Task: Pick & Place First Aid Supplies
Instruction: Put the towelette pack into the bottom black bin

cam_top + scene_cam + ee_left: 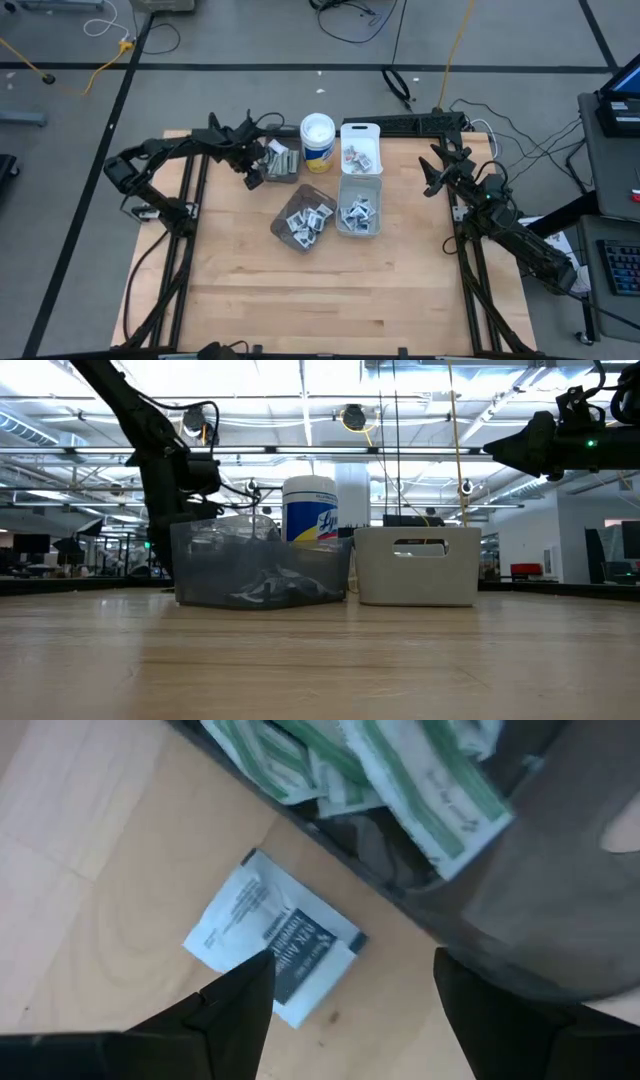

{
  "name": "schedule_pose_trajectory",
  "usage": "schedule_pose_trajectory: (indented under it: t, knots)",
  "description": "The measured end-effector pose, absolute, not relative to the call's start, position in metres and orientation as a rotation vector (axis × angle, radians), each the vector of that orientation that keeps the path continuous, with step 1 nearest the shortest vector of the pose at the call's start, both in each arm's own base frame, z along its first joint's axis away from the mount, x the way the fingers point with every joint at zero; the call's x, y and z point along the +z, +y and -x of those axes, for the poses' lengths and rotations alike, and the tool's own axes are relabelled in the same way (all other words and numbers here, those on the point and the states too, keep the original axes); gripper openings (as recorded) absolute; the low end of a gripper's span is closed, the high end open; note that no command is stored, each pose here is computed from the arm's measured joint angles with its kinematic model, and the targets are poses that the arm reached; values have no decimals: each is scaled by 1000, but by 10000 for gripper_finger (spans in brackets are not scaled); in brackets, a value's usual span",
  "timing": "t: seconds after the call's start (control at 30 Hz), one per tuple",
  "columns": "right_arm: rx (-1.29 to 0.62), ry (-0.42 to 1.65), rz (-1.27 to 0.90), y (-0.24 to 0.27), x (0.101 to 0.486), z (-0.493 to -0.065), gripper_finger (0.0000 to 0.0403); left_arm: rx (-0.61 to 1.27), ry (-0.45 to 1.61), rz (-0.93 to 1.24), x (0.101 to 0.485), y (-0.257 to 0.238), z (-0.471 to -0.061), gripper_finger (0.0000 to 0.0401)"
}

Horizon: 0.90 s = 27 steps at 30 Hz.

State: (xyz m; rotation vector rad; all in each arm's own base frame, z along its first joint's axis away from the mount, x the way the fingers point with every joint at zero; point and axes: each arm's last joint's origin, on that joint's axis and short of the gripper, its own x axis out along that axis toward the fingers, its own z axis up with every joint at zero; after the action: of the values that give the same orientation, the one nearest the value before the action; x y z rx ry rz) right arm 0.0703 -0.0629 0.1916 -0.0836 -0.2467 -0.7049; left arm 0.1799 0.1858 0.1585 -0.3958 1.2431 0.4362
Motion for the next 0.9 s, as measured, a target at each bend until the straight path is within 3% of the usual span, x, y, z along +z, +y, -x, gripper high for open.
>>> schedule_pose_trajectory:
  t: [0.43,0.77,0.83,0.9]
  knots:
    - [-705,-247,84,-63,192,-70,263,488,1190,329,135,182,-172,219]
    - [-705,-246,84,-63,192,-70,263,575,1183,489,131,180,-165,67]
    - [-705,-247,84,-63,192,-70,263,534,1163,538,130,179,-165,25]
    - [-705,-247,83,-63,192,-70,263,482,1135,578,130,178,-166,11]
